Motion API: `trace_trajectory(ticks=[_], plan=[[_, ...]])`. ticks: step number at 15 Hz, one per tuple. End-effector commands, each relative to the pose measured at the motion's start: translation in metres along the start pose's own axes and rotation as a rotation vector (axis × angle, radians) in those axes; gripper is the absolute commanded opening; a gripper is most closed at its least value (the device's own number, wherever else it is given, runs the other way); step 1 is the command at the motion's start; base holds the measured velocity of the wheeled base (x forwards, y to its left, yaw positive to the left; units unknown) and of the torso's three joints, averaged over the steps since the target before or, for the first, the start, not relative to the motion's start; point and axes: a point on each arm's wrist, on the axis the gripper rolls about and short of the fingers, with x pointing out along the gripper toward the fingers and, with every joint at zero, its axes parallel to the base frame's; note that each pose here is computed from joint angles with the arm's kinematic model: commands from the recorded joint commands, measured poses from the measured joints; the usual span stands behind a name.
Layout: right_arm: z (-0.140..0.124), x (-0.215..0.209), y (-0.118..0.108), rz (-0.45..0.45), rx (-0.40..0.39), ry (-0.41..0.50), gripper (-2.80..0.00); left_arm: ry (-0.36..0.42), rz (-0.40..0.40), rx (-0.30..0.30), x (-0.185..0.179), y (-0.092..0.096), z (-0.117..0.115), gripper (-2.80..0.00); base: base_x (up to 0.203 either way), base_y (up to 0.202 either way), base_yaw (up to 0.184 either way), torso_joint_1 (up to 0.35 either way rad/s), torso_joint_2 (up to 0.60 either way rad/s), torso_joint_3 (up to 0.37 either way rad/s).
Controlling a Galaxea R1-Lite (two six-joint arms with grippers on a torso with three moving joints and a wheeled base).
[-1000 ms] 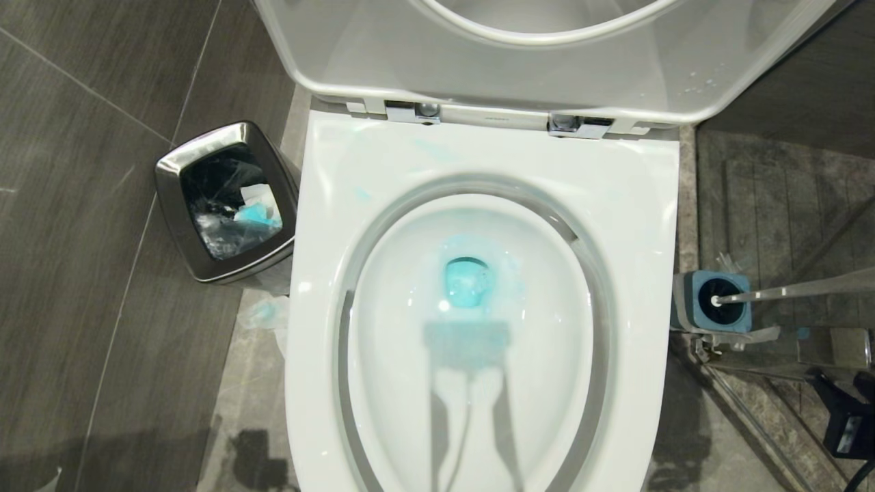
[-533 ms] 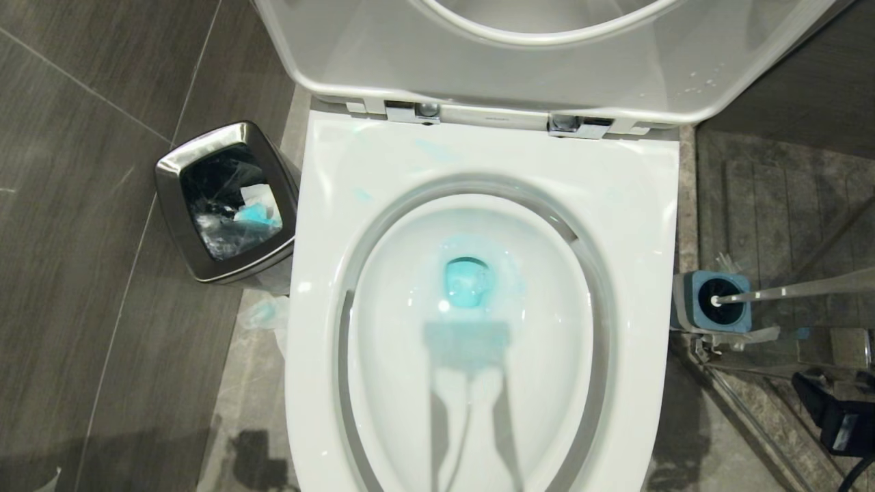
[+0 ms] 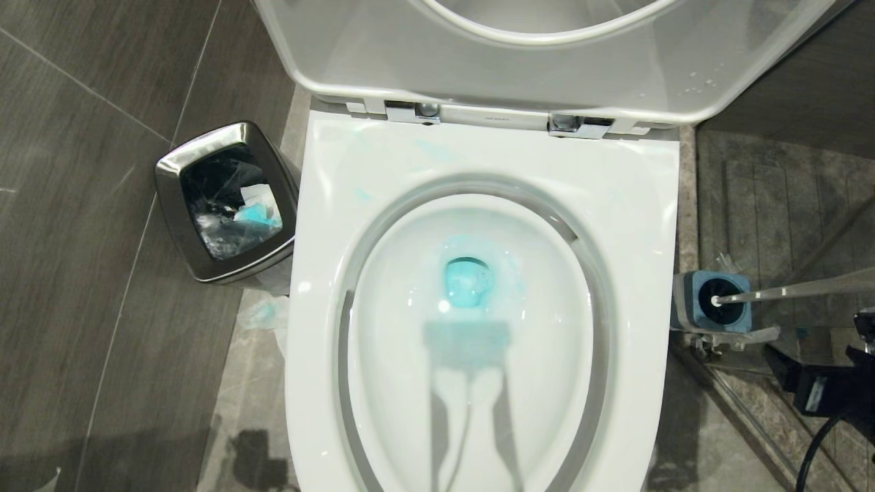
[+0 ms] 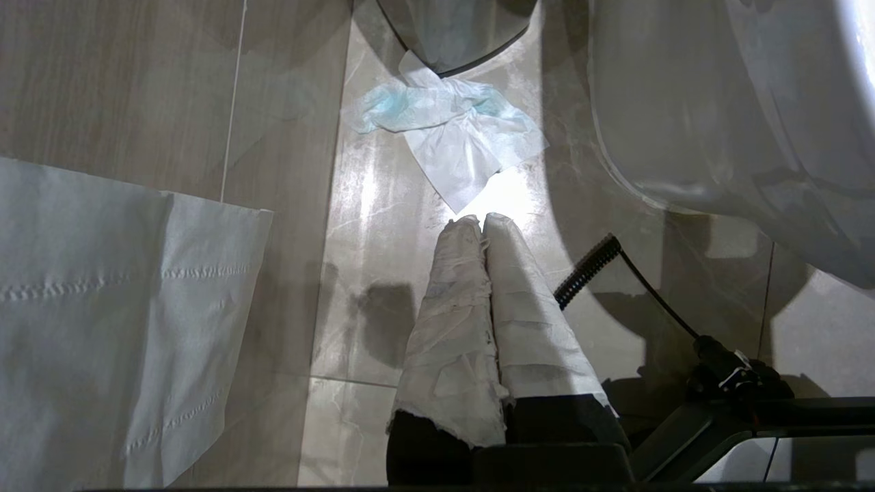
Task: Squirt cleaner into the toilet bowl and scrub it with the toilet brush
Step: Scrub the toilet bowl
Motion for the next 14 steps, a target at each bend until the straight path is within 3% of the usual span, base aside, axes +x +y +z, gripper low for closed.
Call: trace_trajectory(ticks=[1, 14], plan=[[0.003, 0.021, 0.001, -0.013, -0.001, 0.005, 0.0, 0.002, 0.0, 0.0, 0.0, 0.0, 0.0, -2.8, 0.0, 0.0, 0.0, 0.0, 0.0, 0.0], [0.032, 0.068, 0.003, -0.024, 0.025, -0.102, 0.0, 0.002, 0.0, 0.0, 0.0, 0.0, 0.0, -2.8, 0.0, 0.0, 0.0, 0.0, 0.0, 0.0]])
